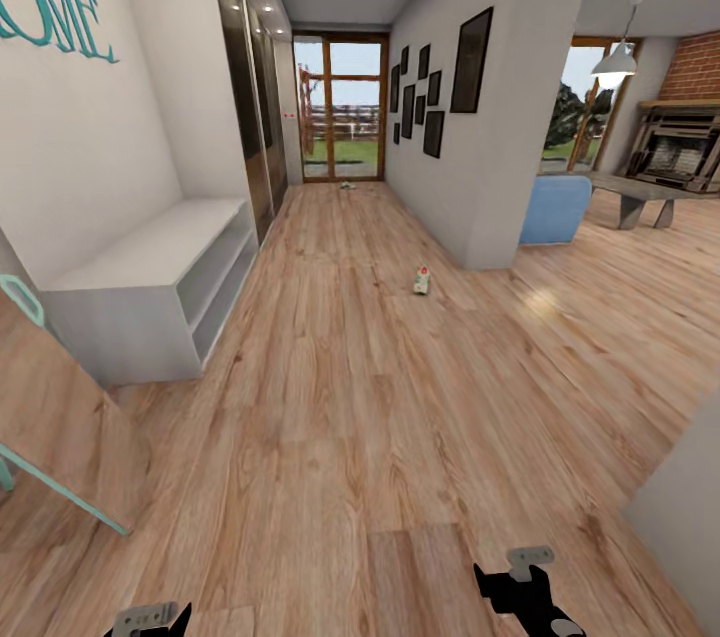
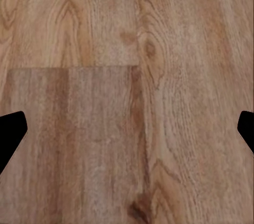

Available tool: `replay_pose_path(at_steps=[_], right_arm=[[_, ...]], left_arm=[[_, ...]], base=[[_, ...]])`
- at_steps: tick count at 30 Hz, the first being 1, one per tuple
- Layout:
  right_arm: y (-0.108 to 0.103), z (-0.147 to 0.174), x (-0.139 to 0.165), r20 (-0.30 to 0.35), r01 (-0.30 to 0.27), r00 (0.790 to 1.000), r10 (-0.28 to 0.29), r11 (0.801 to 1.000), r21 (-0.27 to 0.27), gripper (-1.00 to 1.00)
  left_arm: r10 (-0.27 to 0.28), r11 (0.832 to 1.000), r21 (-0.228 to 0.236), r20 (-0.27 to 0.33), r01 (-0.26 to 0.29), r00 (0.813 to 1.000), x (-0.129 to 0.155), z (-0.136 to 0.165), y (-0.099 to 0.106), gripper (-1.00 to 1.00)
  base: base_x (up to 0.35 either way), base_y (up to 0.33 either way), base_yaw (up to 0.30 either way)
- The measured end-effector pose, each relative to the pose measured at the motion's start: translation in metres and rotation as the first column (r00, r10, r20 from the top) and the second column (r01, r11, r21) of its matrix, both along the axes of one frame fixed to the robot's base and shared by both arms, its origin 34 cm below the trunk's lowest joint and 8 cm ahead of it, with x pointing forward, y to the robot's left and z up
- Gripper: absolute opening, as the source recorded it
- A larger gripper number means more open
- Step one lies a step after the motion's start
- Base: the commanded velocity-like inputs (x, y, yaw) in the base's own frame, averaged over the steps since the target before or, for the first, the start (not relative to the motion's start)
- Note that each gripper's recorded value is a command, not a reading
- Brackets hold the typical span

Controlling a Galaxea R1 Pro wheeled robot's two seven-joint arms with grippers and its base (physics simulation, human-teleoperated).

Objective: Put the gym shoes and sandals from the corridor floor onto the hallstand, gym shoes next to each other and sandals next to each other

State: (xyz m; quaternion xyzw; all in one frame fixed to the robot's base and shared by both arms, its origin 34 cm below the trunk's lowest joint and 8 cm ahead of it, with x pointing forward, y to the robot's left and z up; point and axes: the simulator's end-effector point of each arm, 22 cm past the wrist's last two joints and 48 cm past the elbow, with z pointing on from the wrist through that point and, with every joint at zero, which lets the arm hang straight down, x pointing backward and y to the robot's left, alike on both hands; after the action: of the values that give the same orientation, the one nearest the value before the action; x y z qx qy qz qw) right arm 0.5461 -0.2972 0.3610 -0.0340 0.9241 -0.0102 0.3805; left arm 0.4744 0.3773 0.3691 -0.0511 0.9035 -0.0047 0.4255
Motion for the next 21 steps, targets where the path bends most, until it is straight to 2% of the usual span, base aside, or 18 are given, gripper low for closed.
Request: replay_pose_path(at_steps=[21], right_arm=[[-0.018,0.000,-0.002,-0.006,-0.005,1.000,0.005,1.000,-0.021,1.00]], left_arm=[[-0.008,1.000,0.001,-0.001,0.008,1.000,0.000,0.000,-0.002,1.00]], base=[[0.340,0.095,0.000]])
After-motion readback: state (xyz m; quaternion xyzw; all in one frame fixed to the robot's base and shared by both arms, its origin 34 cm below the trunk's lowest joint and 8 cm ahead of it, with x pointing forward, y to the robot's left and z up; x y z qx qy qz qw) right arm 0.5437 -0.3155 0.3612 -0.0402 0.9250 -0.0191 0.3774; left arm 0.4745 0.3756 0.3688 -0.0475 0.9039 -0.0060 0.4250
